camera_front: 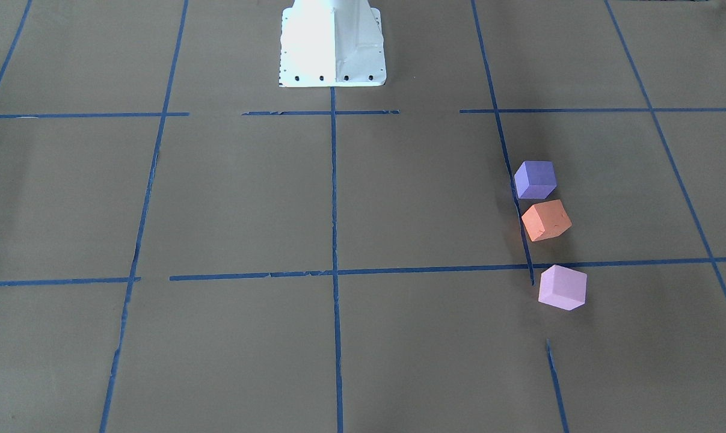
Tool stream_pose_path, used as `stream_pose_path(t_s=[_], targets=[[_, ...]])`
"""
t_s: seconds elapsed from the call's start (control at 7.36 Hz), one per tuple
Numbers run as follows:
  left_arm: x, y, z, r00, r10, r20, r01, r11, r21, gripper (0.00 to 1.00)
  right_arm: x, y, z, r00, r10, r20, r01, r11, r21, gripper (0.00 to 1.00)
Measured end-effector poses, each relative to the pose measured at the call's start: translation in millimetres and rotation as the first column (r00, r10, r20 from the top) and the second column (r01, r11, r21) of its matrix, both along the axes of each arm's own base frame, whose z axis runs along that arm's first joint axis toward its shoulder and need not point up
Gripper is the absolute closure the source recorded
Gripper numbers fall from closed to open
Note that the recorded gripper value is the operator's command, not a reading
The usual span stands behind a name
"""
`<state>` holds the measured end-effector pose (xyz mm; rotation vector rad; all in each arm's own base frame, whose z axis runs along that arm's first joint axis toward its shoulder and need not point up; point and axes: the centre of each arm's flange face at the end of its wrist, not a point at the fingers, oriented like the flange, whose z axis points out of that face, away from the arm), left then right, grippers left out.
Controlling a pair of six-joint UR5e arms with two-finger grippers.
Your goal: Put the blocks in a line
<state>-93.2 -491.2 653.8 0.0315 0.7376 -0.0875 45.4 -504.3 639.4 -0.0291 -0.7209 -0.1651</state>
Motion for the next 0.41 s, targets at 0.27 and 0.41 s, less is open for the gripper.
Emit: stream_pose_path(t_s=[0.27, 0.41], targets=[[1.4, -0.6, -1.3, 1.000, 0.002, -0.003, -0.002, 1.000, 0.003, 0.00, 0.0, 0.2, 0.2, 1.000, 0.000, 0.000, 0.000, 1.000, 0.000, 0.00], [1.6, -0.7, -1.5, 1.000, 0.004, -0.003, -0.004, 1.000, 0.005, 0.00, 0.0, 0.1, 0.1, 1.000, 0.000, 0.000, 0.000, 1.000, 0.000, 0.00]])
